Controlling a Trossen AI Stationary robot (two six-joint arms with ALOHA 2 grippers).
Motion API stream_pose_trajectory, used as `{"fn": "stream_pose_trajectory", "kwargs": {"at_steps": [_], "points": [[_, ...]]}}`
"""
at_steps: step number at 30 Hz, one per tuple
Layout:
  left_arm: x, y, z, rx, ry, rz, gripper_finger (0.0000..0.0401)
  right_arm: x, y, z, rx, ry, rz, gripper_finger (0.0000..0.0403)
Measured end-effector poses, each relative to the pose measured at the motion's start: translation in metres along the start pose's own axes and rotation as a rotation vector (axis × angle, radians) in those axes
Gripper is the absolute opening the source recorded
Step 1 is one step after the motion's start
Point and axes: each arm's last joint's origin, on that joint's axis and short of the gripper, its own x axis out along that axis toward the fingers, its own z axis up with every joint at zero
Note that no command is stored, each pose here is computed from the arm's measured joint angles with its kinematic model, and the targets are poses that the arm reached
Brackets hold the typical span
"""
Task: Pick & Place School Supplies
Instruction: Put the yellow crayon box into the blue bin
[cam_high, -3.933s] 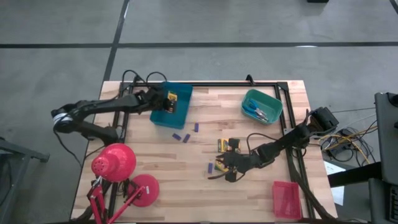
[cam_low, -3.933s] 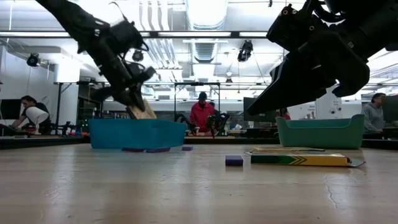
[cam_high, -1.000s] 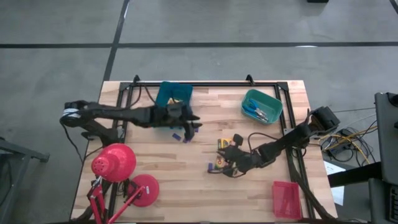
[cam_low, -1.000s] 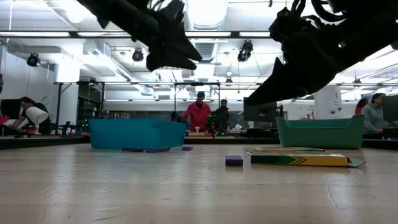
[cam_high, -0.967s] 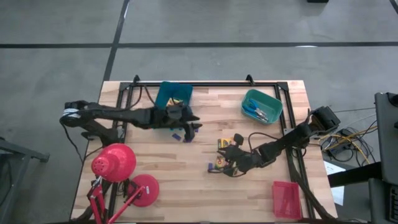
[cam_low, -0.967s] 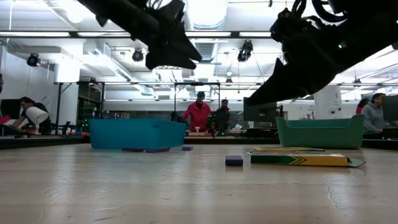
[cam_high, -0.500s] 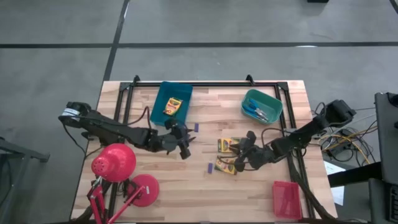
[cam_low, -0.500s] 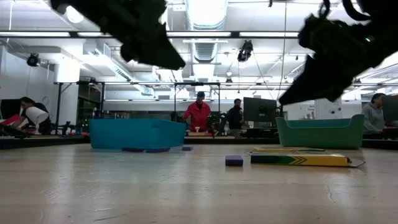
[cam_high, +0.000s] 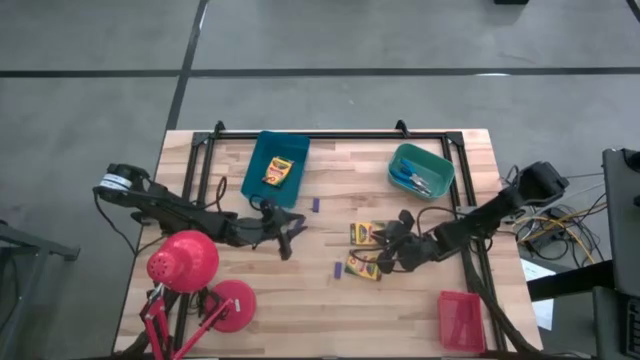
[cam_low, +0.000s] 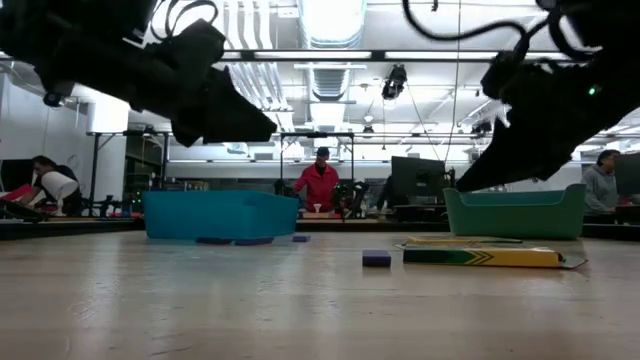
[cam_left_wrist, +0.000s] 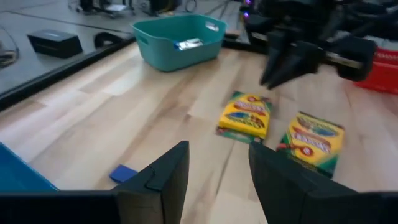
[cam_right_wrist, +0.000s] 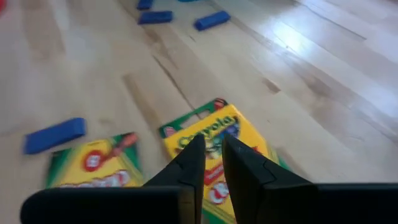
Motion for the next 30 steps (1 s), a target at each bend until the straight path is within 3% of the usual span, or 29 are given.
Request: {"fn": "stream_pose_trajectory", "kwargs": {"at_steps": [8, 17, 30], "points": [[0.002, -0.003, 0.005, 0.001, -0.007, -0.017, 0.0172, 0.019, -0.007, -0.008, 0.052, 0.043, -0.077, 0.0052], [0.002, -0.003, 0.006, -0.018, -0.009, -0.017, 0.0172, 0.038, -0.01, -0.016, 0.098, 0.117, -0.083, 0.0052], [0.002, -0.003, 0.006, -0.045, -0.004, -0.015, 0.0172, 0.076, 0.013, 0.005, 0.035, 0.114, -0.111, 0.0052]]}}
